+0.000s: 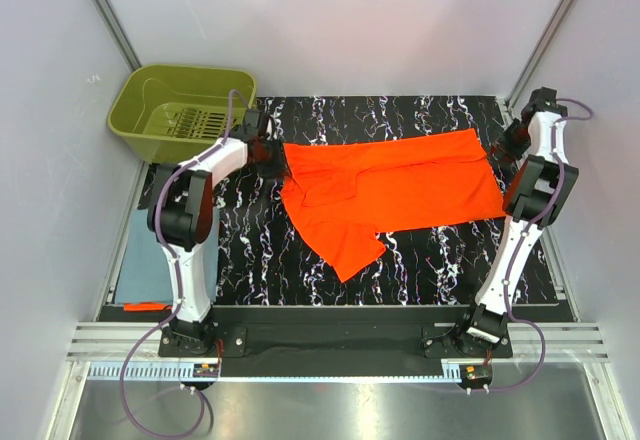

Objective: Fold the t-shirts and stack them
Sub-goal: Fold the tshirt

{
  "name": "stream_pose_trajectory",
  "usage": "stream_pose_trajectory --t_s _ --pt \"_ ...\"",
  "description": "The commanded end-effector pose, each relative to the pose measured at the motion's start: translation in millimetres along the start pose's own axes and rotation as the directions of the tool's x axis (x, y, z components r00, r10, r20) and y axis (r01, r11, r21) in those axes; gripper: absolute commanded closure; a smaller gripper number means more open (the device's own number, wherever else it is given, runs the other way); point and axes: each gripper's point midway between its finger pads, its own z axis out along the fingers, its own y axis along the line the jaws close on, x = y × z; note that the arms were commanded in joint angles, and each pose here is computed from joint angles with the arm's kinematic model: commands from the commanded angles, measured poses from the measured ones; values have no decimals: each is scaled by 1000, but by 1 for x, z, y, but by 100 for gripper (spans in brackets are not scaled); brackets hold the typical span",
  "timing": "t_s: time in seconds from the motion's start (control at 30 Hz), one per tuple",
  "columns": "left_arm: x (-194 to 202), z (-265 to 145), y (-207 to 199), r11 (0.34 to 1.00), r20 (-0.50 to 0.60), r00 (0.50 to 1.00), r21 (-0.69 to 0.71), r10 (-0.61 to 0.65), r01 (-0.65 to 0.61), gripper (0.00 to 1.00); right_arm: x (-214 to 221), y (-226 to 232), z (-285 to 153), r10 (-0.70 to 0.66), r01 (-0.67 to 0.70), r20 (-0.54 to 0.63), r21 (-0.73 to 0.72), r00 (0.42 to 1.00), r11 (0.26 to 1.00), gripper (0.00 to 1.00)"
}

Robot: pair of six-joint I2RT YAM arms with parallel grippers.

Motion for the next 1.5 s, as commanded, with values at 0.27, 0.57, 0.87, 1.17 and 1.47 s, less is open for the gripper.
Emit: stream_pose_trajectory --t_s 0.27,0.57,0.87,1.17,1.47 --pt "17 -88 -61 977 88 979 90 183 -191 55 24 18 -72 57 -57 -1 -52 998 997 35" --pt "148 -103 -77 983 -64 992 155 105 -94 47 155 67 -126 -91 78 -53 -209 994 975 34" --pt "187 -86 -37 956 -1 960 94 -281 279 44 251 66 -148 -204 165 -104 -300 973 939 31" --pt "179 -65 -37 931 16 933 78 -360 357 41 274 39 -156 -240 207 -92 -276 966 939 31" --pt "179 -48 -46 907 -20 911 92 -411 411 54 268 37 -151 -235 206 -97 -245 967 947 30"
